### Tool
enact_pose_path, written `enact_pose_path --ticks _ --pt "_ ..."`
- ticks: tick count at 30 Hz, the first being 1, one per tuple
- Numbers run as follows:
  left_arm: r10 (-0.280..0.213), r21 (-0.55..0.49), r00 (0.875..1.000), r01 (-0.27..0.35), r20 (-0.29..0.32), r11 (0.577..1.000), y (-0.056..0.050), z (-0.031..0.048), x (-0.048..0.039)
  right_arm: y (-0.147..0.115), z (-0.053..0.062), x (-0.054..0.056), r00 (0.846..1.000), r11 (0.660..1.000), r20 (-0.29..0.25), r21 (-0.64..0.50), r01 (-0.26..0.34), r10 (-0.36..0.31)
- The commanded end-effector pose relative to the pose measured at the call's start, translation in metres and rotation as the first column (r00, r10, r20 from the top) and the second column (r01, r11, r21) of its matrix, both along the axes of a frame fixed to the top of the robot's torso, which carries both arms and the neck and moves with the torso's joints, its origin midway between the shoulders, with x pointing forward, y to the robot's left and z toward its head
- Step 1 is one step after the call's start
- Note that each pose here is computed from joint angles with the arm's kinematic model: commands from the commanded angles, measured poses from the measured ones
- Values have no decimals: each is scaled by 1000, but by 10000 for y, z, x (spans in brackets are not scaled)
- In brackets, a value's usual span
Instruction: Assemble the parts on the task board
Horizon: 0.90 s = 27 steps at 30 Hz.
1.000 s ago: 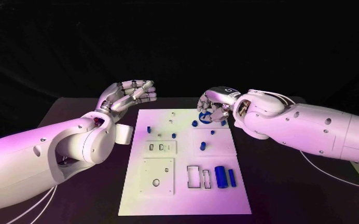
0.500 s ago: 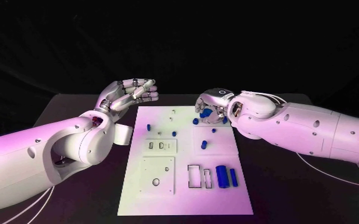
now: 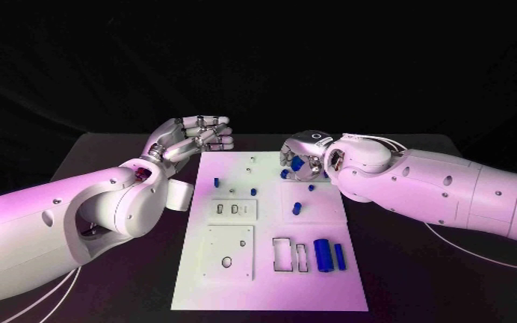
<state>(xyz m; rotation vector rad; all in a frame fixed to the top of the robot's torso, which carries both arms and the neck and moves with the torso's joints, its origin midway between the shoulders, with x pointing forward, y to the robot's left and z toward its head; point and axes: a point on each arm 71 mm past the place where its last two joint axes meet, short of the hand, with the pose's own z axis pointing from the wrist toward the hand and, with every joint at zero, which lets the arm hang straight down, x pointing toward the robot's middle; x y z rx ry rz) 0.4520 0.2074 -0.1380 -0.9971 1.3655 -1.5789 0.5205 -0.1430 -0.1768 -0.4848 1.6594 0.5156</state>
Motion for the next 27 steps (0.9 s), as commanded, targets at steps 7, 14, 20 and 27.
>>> enact_pose_path --ticks 7,14,20,27 --pt "-92 -16 995 91 -40 996 -83 -9 -23 42 -16 -1 1000 1000 -2 -18 -7 7" --pt "-97 -15 994 97 -45 995 -87 -15 -18 49 -25 7 1000 1000 -11 -22 -4 4" --pt "-98 -13 994 97 -50 995 -84 -20 -11 50 -39 7 1000 1000 -19 -27 -4 4" --pt "-98 -12 994 98 -52 995 -83 -21 -9 56 -49 8 1000 1000 -23 -30 -5 4"
